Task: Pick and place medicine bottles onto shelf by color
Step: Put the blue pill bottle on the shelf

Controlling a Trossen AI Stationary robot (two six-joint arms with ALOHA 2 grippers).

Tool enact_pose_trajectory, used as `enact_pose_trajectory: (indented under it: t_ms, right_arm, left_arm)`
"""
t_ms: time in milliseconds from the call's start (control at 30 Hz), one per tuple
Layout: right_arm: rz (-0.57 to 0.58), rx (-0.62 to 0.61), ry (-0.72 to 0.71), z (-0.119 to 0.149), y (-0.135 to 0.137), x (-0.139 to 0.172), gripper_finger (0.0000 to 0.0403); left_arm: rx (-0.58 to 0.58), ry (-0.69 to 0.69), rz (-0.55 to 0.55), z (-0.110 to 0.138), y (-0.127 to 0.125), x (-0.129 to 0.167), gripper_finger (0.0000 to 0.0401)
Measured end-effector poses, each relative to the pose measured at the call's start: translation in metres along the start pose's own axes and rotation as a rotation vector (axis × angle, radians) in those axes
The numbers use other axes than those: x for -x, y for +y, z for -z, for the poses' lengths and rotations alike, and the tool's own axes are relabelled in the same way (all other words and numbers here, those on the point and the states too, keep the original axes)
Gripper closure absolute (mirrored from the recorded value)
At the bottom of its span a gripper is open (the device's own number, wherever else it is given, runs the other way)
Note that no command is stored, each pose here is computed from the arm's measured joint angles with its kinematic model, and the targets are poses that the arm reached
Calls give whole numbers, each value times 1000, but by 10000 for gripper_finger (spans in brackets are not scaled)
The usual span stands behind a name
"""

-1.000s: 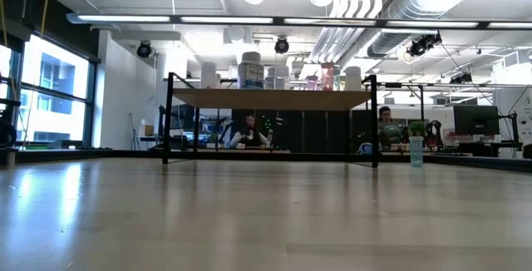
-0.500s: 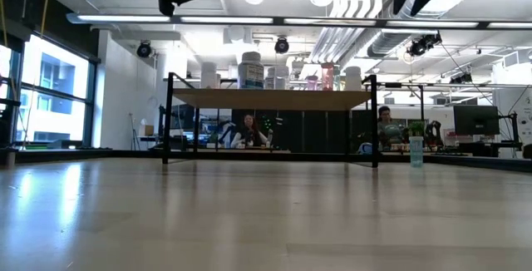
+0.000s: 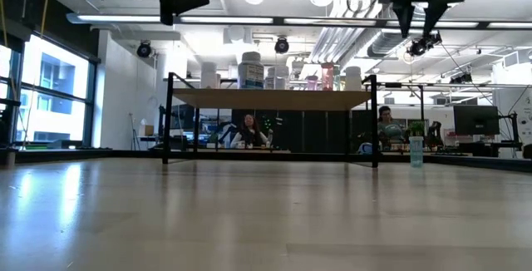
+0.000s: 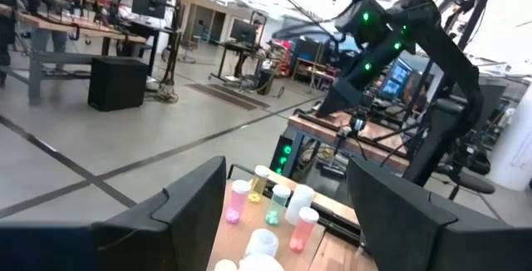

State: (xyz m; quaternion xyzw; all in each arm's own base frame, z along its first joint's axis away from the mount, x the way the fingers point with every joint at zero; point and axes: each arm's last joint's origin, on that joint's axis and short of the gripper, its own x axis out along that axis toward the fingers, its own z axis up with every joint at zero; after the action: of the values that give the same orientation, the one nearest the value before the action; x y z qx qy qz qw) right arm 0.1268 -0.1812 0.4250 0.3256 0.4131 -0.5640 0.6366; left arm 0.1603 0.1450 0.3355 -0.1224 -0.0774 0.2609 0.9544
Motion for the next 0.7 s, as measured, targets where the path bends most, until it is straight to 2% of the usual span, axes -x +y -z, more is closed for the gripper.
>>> enact_pose_trajectory:
  t_ms: [133, 367, 700]
  right_arm:
    - [40, -36, 91, 21, 0, -24, 157]
    - [-30, -141, 115, 54, 4, -53, 170]
    - [-15, -318, 150, 91, 2, -81, 191]
  left_arm:
    - [8, 12, 9, -2, 9, 2, 160]
    - [-1, 7, -11, -6, 22, 7, 160]
    - [-6, -8, -64, -9, 33, 10, 160]
